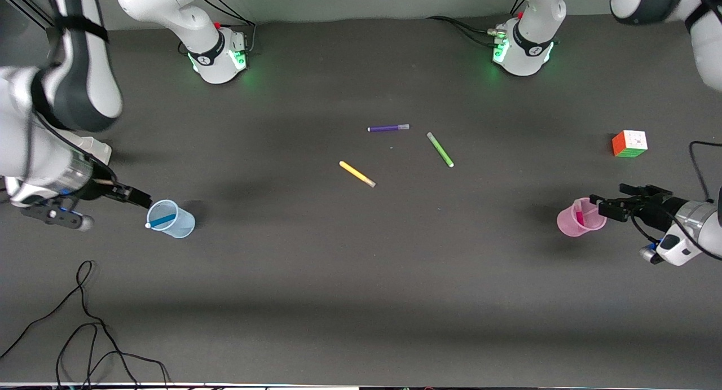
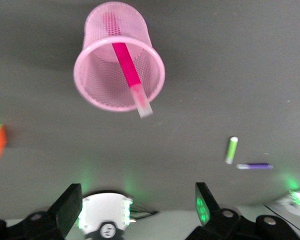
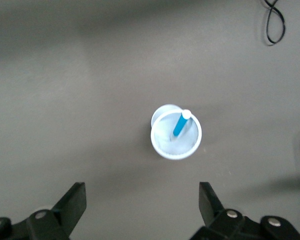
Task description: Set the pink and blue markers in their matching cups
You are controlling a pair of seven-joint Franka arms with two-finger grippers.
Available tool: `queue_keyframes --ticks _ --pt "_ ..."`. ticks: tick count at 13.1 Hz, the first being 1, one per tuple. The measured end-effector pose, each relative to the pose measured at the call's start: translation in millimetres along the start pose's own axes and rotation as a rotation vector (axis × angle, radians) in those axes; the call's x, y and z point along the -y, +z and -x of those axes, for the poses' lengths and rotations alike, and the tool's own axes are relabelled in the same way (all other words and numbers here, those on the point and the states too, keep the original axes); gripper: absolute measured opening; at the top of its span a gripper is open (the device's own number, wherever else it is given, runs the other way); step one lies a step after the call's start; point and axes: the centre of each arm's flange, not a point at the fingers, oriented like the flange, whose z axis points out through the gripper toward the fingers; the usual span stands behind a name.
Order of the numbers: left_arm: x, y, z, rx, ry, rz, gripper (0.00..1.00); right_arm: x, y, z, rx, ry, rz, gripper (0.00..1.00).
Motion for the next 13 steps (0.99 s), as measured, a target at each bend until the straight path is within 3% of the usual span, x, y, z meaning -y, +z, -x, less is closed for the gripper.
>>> queue_keyframes --ticks 4,8,10,13 --pt "-81 -65 125 -0.263 0.088 -0.193 1.0 -1 -76 26 0.002 -0.037 -0.06 1.0" --pt "-92 -66 230 -0.445 0.136 -0.246 1.0 18 -105 43 -0.032 -0.094 -0.098 1.0" --pt "-96 -68 257 -0.508 0.156 -0.251 1.0 28 -103 47 -0.027 -0.111 -0.095 1.0" --pt "-102 -80 263 -0.598 0.18 -0.24 1.0 30 -103 47 -0.027 -0.116 -0.094 1.0"
